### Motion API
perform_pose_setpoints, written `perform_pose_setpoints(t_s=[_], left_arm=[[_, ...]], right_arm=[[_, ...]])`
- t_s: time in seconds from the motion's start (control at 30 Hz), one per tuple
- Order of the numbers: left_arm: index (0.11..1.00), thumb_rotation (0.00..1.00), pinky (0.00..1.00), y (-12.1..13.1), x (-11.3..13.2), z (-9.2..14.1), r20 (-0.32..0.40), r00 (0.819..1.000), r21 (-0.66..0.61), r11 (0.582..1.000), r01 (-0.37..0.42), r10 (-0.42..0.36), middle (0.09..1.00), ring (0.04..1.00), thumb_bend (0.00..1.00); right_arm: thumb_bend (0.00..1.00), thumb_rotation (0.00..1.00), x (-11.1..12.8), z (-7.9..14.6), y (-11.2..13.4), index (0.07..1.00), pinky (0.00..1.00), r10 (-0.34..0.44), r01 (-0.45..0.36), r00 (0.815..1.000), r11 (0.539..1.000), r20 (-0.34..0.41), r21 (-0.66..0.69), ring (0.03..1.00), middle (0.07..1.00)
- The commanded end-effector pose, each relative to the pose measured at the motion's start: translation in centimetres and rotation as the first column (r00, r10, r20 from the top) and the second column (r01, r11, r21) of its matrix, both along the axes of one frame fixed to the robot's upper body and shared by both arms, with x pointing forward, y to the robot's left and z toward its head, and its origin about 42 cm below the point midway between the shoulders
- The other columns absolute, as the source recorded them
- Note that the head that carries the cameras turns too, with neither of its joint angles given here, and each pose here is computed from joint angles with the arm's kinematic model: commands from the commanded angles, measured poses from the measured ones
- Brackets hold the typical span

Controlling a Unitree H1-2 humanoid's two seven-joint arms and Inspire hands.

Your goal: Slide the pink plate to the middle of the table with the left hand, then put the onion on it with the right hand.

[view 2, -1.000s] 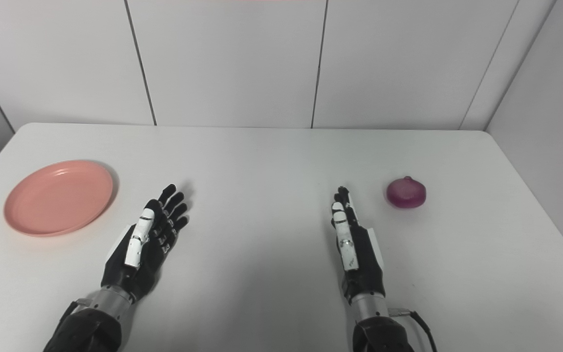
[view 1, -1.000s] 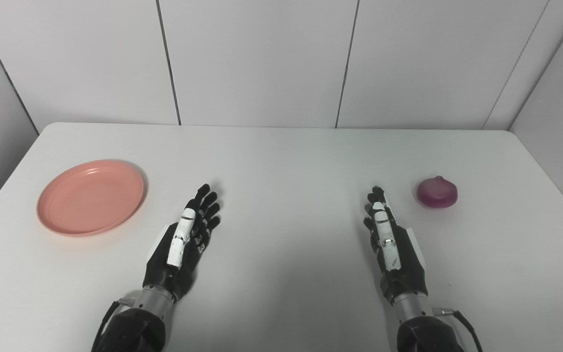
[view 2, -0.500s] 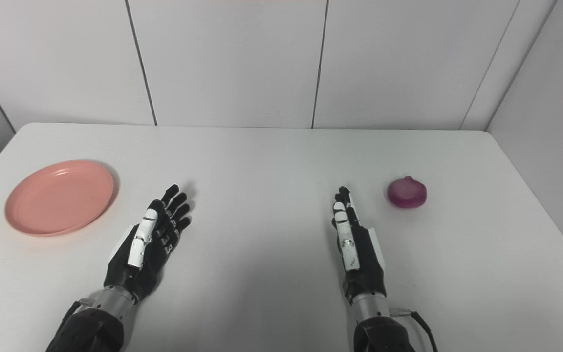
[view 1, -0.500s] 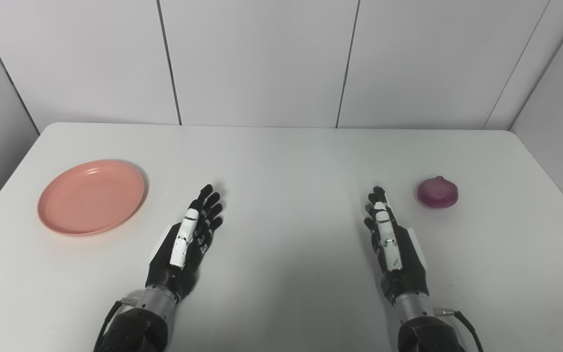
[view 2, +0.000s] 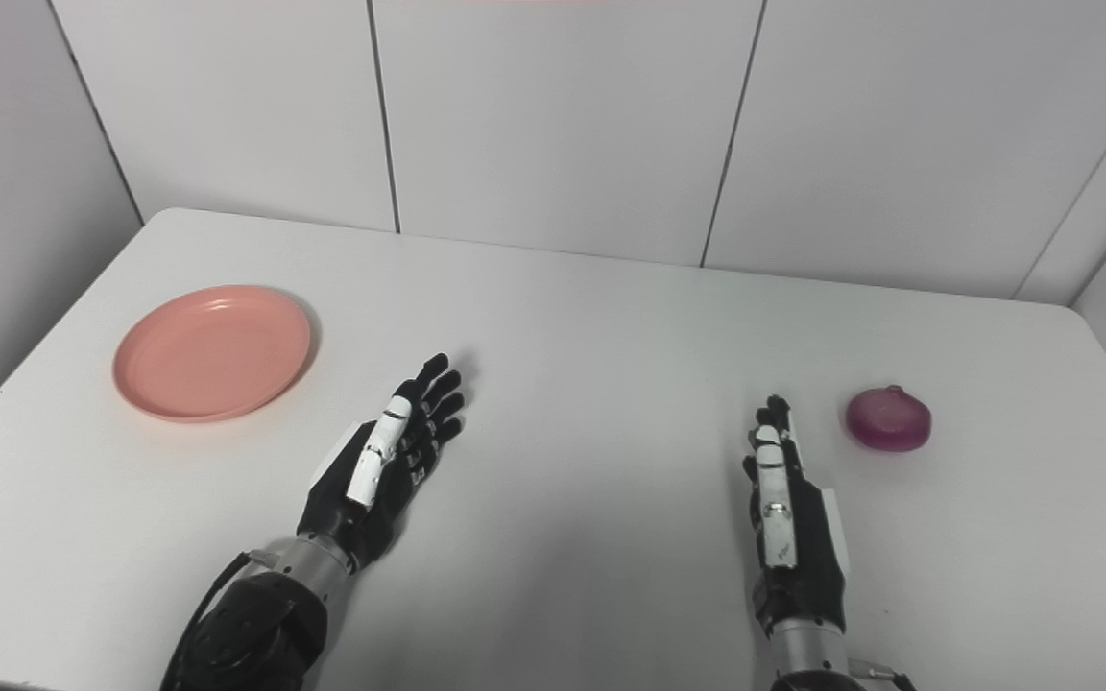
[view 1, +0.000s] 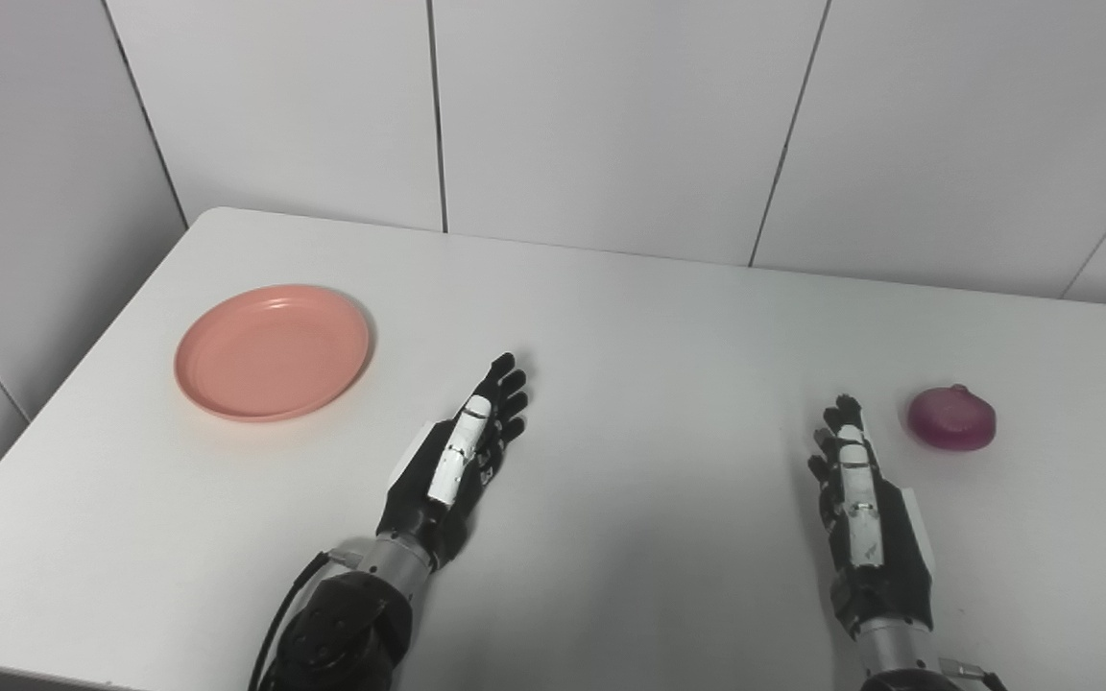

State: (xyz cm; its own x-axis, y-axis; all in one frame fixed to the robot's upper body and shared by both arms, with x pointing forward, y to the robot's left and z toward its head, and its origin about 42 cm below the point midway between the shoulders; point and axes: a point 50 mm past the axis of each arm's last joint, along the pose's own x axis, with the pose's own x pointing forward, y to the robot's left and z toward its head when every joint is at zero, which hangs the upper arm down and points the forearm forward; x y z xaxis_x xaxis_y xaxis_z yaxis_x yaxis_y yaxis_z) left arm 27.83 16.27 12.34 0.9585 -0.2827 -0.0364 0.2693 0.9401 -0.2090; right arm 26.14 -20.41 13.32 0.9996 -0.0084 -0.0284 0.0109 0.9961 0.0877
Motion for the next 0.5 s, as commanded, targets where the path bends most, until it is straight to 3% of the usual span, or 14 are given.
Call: perform_pose_setpoints(t_s=[0.0,0.47], left_arm=[[1.0,1.0,1.0,-1.19,-0.26,0.55,0.024,1.0,-0.032,0.999,-0.003,0.003,1.0,0.997,0.44],[1.0,0.98,1.0,-1.8,-0.05,0.43,0.014,1.0,-0.038,0.999,-0.004,0.004,1.0,1.0,0.47]], right_arm=[[0.15,1.0,-0.44,0.86,-0.62,1.0,1.0,0.019,-0.018,0.999,1.0,0.048,-0.009,1.0,1.0],[0.14,1.0,-0.42,0.75,-0.88,1.0,1.0,0.032,-0.032,0.998,0.999,0.047,-0.003,1.0,1.0]])
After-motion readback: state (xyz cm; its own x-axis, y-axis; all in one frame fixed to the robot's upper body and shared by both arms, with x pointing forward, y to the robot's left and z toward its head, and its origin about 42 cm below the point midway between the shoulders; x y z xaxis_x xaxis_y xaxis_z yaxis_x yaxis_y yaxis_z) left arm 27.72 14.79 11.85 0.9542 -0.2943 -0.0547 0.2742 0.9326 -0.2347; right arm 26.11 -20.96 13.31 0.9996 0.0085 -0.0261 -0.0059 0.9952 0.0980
